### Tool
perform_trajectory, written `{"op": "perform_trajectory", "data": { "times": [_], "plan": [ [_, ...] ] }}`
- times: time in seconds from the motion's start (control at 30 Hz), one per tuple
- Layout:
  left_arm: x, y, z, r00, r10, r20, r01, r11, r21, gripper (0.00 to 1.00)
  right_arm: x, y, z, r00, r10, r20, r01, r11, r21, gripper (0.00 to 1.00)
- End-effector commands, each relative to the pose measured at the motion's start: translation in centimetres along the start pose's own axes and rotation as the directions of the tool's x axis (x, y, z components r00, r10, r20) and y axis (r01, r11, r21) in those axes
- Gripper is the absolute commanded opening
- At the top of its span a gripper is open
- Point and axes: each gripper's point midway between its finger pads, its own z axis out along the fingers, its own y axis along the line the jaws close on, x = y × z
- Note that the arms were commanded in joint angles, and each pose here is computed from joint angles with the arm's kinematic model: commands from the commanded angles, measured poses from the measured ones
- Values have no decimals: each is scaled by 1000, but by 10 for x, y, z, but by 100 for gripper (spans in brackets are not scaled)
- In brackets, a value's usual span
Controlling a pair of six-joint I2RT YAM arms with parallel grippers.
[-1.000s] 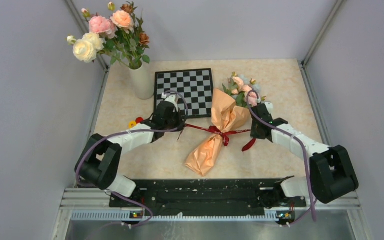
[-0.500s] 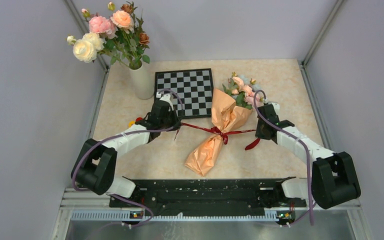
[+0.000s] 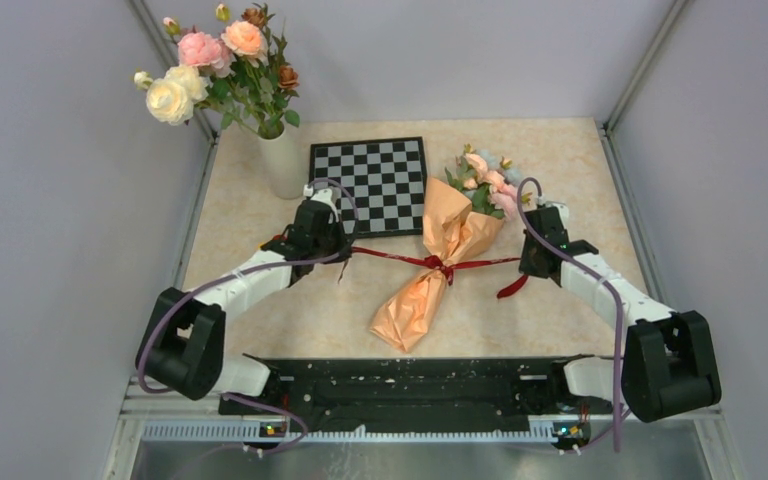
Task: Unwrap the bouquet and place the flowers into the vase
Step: Untie the ribbon from the wrapping paper.
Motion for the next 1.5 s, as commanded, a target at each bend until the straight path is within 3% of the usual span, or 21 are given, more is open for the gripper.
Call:
{"op": "perform_trajectory", "data": {
  "times": [0.0, 0.87, 1.47],
  "plan": [
    [-7, 8, -10, 999, 36, 24, -35, 999, -23, 0, -17, -10, -8, 999, -8, 50, 6, 999, 32, 0],
    [-18, 25, -28, 997, 2, 76, 1, 999, -39, 0, -32, -54, -27, 988, 73, 139, -104, 966, 237, 0],
    [-22, 37, -35, 995, -24, 93, 29, 998, -50, 0, -31, -71, -24, 978, 134, 158, -174, 945, 276, 0]
  ]
}}
